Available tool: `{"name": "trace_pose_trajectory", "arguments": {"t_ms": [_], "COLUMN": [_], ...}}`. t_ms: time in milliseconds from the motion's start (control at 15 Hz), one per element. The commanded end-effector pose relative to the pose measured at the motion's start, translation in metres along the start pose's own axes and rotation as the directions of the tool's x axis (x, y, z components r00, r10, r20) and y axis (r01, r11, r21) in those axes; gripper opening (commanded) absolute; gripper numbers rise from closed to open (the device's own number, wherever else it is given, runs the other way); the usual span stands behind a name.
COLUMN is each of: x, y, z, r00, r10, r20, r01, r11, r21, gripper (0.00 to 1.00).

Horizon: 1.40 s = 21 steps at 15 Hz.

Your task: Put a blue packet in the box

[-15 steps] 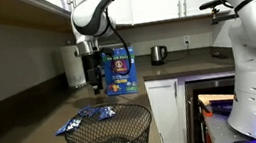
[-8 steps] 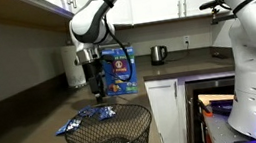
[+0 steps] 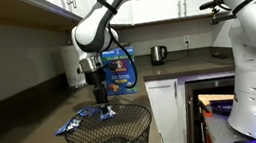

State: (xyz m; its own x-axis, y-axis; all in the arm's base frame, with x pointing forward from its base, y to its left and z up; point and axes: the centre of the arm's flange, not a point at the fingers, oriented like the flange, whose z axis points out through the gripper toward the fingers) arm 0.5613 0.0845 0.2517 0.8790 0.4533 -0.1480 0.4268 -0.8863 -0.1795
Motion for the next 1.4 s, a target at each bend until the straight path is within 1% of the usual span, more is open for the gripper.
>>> {"name": "trace_pose_trajectory", "arguments": {"t_ms": [0, 133, 267, 333, 467, 600, 733, 800, 867, 1067, 1333], "x": [-0.009, -0.012, -0.019, -0.023, -0.037, -0.054, -0.07, -0.077, -0.085, -0.113, -0.147], "y": [-0.01, -0.015, -0.019, -0.022, -0.027, -0.03, -0.033, -0.033, -0.034, -0.034, -0.034], "z": [0.009, 0.008, 0.004, 0.002, -0.003, -0.01, -0.018, -0.023, -0.032, -0.066, -0.118], "r00": [1.0, 1.0, 1.0, 1.0, 1.0, 1.0, 1.0, 1.0, 0.999, 0.994, 0.974], "r10": [-0.004, -0.014, -0.021, -0.021, -0.023, -0.011, 0.003, 0.013, 0.022, 0.047, 0.085], "r20": [-0.017, -0.02, -0.017, -0.014, -0.002, 0.0, -0.011, -0.019, -0.033, -0.096, -0.209], "r01": [0.005, 0.014, 0.021, 0.022, 0.023, 0.011, -0.004, -0.014, -0.023, -0.056, -0.12], "r11": [1.0, 1.0, 1.0, 1.0, 1.0, 1.0, 1.0, 0.999, 0.999, 0.994, 0.98], "r21": [0.012, 0.01, 0.008, 0.006, 0.011, -0.001, -0.028, -0.038, -0.046, -0.094, -0.16], "gripper": [0.53, 0.39, 0.28, 0.2, 0.08, 0.04, 0.04, 0.07, 0.06, 0.07, 0.07]}}
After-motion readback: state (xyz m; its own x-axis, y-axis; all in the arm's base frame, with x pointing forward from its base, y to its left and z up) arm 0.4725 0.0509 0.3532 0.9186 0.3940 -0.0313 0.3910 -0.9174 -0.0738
